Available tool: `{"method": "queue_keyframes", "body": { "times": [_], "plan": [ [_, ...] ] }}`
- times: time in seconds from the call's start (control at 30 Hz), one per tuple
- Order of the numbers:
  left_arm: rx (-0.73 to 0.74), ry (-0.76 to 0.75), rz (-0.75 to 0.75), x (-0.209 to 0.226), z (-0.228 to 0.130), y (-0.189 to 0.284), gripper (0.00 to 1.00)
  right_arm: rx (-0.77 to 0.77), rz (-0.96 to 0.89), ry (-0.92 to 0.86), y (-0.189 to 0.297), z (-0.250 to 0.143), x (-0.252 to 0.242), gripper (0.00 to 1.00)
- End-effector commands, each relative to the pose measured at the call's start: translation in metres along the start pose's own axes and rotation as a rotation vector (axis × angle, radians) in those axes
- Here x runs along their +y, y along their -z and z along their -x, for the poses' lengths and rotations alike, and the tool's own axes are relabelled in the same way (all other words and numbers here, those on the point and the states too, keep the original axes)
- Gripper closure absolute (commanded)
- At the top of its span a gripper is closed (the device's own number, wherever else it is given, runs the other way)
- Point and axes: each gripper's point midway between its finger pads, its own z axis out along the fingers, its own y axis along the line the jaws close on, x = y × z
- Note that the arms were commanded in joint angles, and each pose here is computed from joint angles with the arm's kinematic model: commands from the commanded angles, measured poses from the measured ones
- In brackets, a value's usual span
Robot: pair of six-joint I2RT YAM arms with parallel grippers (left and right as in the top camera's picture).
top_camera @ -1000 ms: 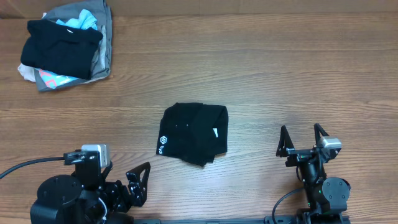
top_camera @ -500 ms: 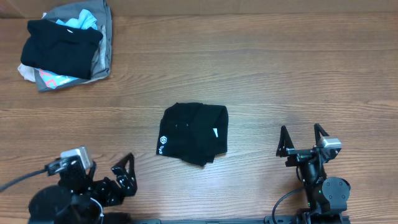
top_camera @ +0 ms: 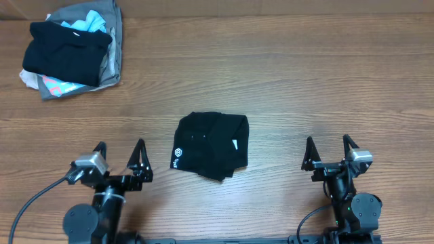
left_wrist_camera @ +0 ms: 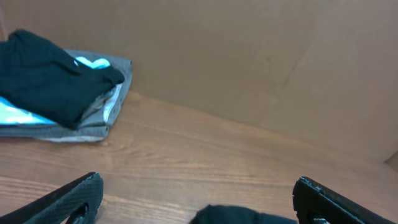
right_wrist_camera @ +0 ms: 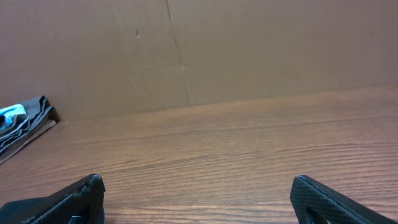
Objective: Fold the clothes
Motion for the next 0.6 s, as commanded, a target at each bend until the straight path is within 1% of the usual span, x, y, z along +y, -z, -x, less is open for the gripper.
{"method": "queue_keyframes", "body": {
  "times": [0.0,0.1,0.27,0.4,0.57],
  "plan": [
    [-0.020,-0.010,-0.002,0.009,-0.014,-0.008,0.00,-0.004,-0.007,0.008,0.000,-0.002,-0.002,0.00],
    [-0.045,-0.011,-0.006,0.013,-0.021,-0.011,0.00,-0.004,-0.006,0.008,0.000,-0.002,-0.002,0.00],
    [-0.102,-0.017,0.047,0.028,-0.028,-0.012,0.00,-0.004,-0.007,0.008,0.000,-0.002,-0.002,0.00],
    [-0.150,-0.045,0.018,0.028,-0.029,-0.017,0.00,-0.004,-0.007,0.008,0.000,-0.002,-0.002,0.00],
    [-0.191,-0.144,-0.047,0.021,-0.036,-0.022,0.00,-0.004,-0.007,0.008,0.000,-0.002,-0.002,0.00]
  ]
}}
